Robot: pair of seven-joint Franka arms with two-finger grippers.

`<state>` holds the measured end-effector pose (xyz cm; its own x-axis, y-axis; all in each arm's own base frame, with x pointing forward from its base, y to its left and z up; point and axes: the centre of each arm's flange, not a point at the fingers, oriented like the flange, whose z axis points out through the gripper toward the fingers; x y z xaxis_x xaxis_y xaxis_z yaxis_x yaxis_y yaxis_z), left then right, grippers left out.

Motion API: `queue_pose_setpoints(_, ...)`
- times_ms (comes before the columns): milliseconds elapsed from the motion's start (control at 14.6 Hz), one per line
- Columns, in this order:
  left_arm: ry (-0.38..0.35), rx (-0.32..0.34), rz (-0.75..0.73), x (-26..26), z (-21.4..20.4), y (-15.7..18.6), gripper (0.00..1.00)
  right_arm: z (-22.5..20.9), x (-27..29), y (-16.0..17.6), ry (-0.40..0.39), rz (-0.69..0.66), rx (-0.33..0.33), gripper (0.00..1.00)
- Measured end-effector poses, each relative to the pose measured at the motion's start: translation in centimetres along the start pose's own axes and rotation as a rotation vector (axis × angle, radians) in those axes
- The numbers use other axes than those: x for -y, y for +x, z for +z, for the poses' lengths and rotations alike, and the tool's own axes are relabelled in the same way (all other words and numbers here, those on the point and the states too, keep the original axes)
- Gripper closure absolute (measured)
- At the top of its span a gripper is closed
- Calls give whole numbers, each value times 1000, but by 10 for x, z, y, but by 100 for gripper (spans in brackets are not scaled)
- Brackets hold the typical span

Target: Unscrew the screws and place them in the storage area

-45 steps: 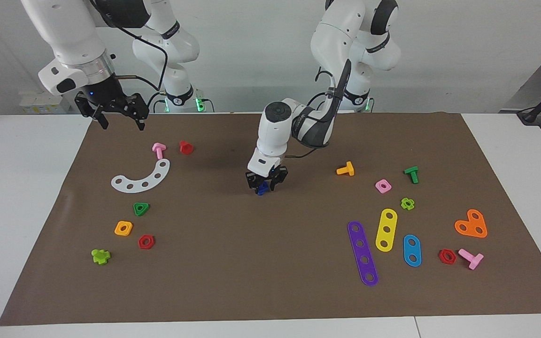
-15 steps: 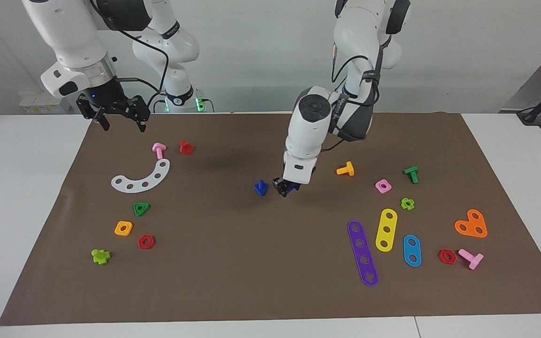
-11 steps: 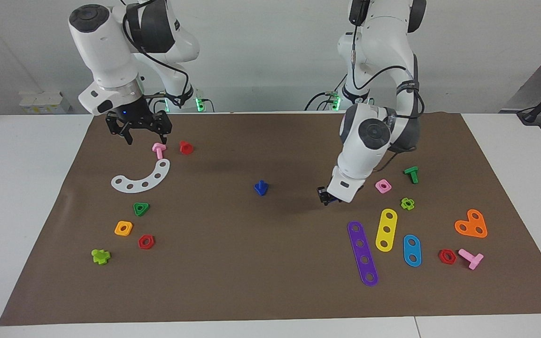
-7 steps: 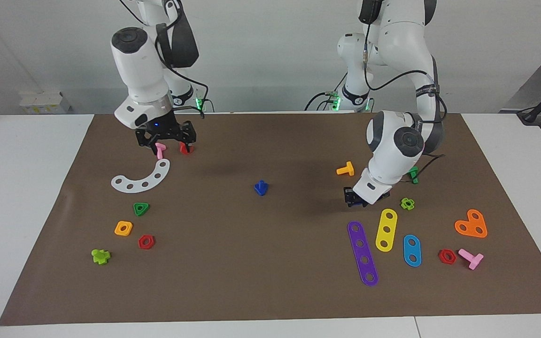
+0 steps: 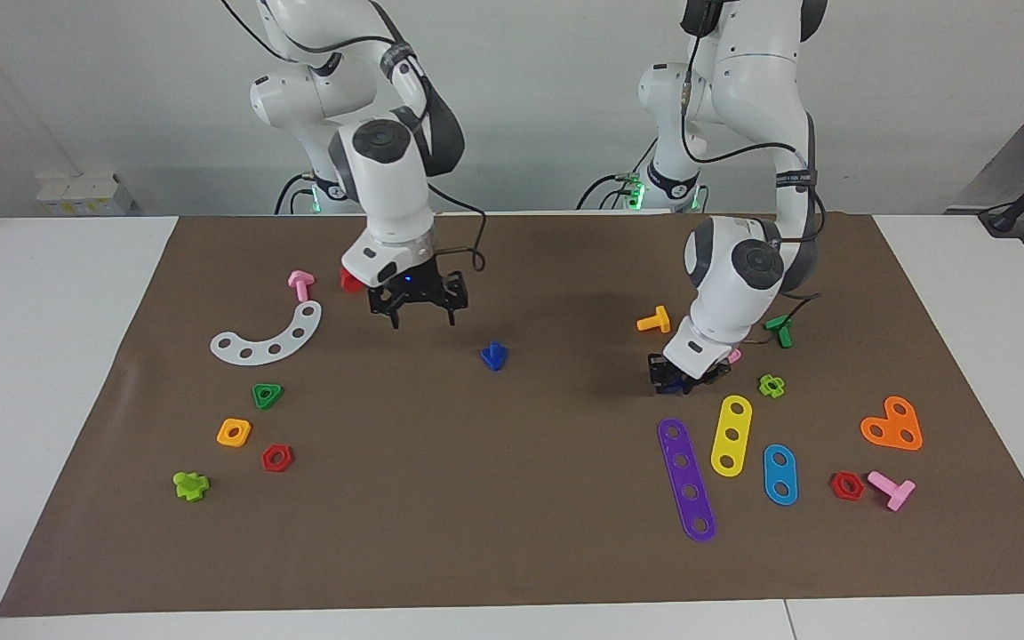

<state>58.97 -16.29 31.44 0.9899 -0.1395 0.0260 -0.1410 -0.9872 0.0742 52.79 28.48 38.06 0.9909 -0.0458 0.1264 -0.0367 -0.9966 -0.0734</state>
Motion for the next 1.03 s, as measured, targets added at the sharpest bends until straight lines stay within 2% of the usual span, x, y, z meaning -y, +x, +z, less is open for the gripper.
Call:
queue_pose_setpoints(137, 0, -10, 8, 3, -7, 1, 2, 14, 17, -3, 9, 14, -5, 7)
queue_pose_setpoints(205, -2, -12, 4, 6, -15, 2, 0, 19, 25, -6, 14, 10, -7, 7)
queue_pose_setpoints(479, -17, 56, 0, 48, -98, -9, 0, 36, 49, -19, -7, -32, -9, 15)
queue_pose_setpoints(684, -32, 116, -18, 90, -158, -40, 0, 60, 64, -32, -56, -51, -24, 18)
queue_pose_setpoints(821, -9, 120, -40, 114, -187, -59, 0, 67, 63, -33, -66, -57, -17, 23)
queue_pose_setpoints(889, 13, 110, -48, 123, -199, -68, 0, 67, 63, -33, -67, -57, -17, 31)
queue_pose_setpoints(1026, 58, 72, -61, 139, -223, -80, 0, 67, 63, -33, -68, -57, -16, 57)
